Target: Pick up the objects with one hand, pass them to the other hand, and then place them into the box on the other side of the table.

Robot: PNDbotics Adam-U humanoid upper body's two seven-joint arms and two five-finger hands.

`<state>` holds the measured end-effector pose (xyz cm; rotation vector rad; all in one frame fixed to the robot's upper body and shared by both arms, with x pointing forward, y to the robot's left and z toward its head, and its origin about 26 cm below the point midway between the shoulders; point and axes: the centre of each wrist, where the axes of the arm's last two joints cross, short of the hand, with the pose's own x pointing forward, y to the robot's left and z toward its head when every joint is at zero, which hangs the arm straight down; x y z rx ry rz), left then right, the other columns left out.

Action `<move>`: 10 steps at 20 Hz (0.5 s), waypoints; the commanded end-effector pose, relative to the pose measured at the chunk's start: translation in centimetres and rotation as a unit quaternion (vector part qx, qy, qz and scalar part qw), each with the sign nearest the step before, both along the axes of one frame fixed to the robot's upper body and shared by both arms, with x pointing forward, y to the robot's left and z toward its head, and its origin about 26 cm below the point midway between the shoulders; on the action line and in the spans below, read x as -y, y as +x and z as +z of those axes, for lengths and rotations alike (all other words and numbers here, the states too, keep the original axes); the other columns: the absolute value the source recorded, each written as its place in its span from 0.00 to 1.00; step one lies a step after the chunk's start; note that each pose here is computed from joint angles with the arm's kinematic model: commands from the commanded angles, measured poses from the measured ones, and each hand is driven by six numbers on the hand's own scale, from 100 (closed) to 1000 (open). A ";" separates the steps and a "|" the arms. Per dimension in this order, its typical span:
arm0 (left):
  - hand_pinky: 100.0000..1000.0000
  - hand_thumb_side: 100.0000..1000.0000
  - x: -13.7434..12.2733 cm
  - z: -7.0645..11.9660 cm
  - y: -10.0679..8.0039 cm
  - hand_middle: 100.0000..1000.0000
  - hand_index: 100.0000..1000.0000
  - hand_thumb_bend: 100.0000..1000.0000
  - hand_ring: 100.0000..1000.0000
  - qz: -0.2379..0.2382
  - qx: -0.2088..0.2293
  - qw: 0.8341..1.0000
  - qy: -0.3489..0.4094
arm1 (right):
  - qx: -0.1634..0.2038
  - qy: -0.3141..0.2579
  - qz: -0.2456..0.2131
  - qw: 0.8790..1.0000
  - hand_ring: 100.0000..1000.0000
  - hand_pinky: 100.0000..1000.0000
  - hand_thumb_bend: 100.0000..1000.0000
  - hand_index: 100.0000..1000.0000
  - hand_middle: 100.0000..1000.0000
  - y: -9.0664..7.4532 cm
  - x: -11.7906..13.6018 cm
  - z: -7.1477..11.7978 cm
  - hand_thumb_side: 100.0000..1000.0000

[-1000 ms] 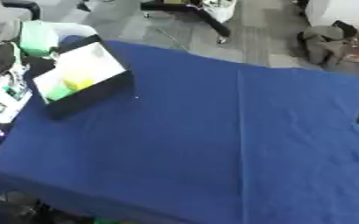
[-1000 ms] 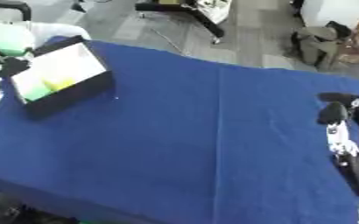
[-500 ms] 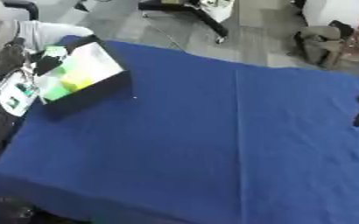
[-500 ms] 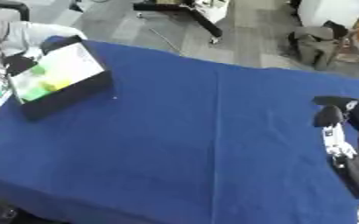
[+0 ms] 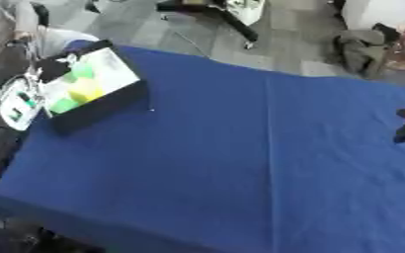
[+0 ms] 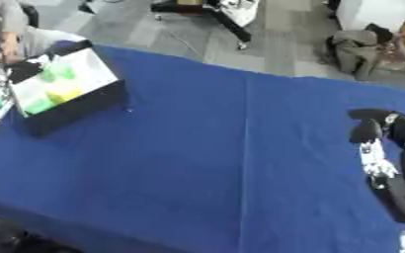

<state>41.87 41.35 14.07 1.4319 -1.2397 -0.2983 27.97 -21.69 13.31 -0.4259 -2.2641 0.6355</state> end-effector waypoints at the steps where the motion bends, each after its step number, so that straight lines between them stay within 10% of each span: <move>1: 0.85 0.61 3.3 2.6 0.9 0.71 0.89 0.43 0.72 -0.065 0.065 0.996 0.003 | 0.015 -0.004 -0.004 1.000 0.45 0.52 0.00 0.68 0.43 -0.2 0.4 0.7 0.86; 3: 0.85 0.59 6.1 2.7 1.3 0.70 0.88 0.42 0.71 -0.111 0.091 0.990 0.001 | 0.013 -0.003 -0.011 1.000 0.46 0.52 0.00 0.69 0.45 -0.3 0.7 0.5 0.84; 4: 0.85 0.62 7.6 2.5 1.4 0.69 0.88 0.72 0.71 -0.134 0.102 0.986 -0.001 | 0.012 -0.001 -0.014 1.000 0.47 0.53 0.00 0.70 0.47 -0.3 0.8 0.4 0.89; 5: 0.85 0.58 9.1 2.1 1.4 0.70 0.88 0.41 0.71 -0.155 0.111 0.982 -0.004 | 0.010 0.001 -0.018 1.000 0.48 0.54 0.00 0.71 0.49 -0.4 1.0 0.3 0.83; 10: 0.86 0.58 15.7 -0.8 -0.1 0.70 0.88 0.40 0.71 -0.259 0.135 0.955 -0.049 | -0.008 0.012 -0.044 0.999 0.56 0.57 0.00 0.74 0.59 -0.8 2.1 -0.6 0.81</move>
